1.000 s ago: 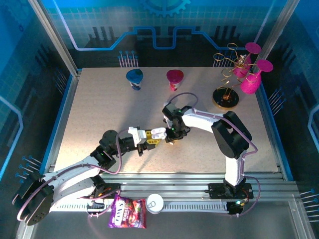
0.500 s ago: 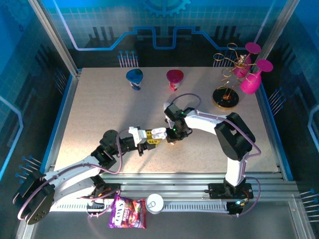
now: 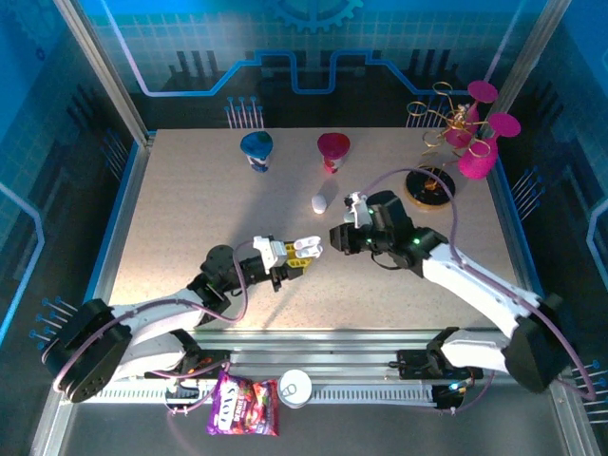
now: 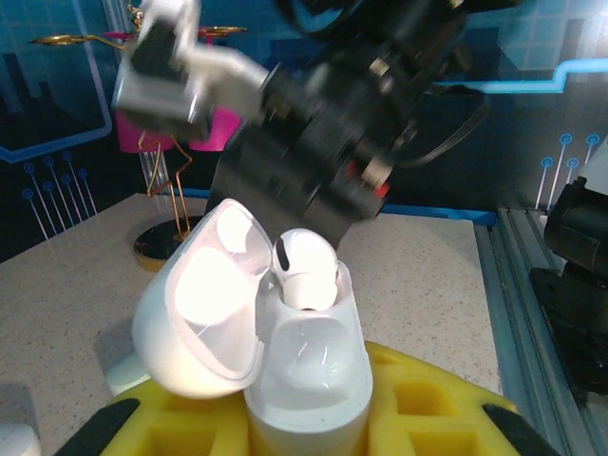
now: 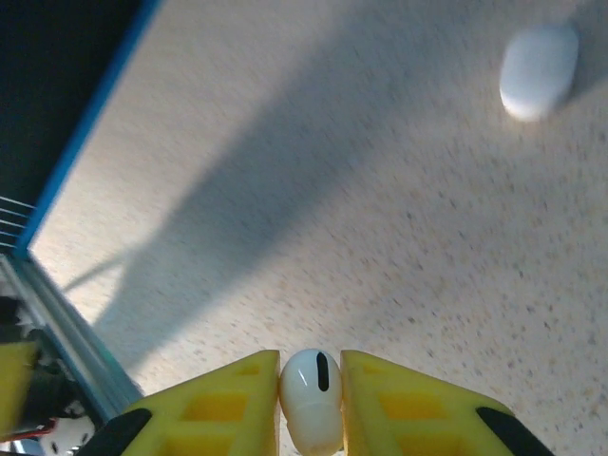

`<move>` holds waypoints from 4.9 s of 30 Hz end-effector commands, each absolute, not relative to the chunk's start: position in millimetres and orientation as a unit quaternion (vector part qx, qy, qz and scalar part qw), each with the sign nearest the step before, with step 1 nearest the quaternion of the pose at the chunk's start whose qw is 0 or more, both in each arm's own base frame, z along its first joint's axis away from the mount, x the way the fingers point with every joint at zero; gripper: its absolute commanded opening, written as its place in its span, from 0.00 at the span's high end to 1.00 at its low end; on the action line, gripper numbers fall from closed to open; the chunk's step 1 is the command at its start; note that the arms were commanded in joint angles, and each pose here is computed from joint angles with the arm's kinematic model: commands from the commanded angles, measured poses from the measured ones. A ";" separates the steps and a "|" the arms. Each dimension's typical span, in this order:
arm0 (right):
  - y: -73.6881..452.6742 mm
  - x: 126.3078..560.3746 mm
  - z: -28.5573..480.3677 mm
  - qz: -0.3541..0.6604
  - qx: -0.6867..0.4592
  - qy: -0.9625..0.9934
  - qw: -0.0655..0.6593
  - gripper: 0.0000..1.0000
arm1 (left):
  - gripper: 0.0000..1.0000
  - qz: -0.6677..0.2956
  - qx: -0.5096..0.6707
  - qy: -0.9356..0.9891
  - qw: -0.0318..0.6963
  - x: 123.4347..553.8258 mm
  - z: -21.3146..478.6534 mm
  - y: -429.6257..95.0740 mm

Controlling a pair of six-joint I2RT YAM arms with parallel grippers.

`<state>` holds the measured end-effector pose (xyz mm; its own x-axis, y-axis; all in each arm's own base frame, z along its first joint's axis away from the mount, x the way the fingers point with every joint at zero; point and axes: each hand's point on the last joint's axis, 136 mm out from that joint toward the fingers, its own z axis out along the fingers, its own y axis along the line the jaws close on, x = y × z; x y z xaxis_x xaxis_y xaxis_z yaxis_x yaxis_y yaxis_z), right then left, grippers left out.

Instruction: Insert wireless bluetooth earbuds into charging case

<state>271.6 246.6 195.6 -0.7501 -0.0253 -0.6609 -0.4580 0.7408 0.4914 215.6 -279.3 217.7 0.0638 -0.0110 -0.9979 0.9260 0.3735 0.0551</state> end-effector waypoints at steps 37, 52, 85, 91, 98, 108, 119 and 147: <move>328.5 224.4 290.4 0.431 -0.274 0.719 0.471 0.82 | 1.00 -0.379 0.337 0.564 0.651 244.4 257.3 -277.4; 314.1 243.4 275.3 0.349 -0.237 0.762 0.492 0.84 | 1.00 -0.368 0.305 0.584 0.656 256.9 257.9 -272.3; 310.0 252.7 236.6 0.349 -0.119 0.808 0.459 0.78 | 1.00 -0.356 0.285 0.584 0.671 262.9 263.3 -266.4; 304.3 255.2 234.6 0.336 -0.114 0.815 0.458 0.77 | 1.00 -0.357 0.286 0.583 0.672 262.6 264.6 -266.3; 309.6 251.9 240.9 0.348 -0.130 0.810 0.454 0.71 | 1.00 -0.357 0.289 0.584 0.670 262.2 262.7 -267.1; 308.5 243.8 272.1 0.366 -0.156 0.785 0.476 0.55 | 1.00 -0.356 0.293 0.584 0.668 261.5 259.1 -267.6; 283.4 244.6 286.4 0.336 -0.153 0.784 0.499 0.32 | 1.00 -0.359 0.304 0.580 0.665 257.4 256.6 -269.3; 298.9 252.0 258.8 0.366 -0.170 0.806 0.432 0.23 | 1.00 -0.374 0.321 0.571 0.656 248.3 258.4 -272.9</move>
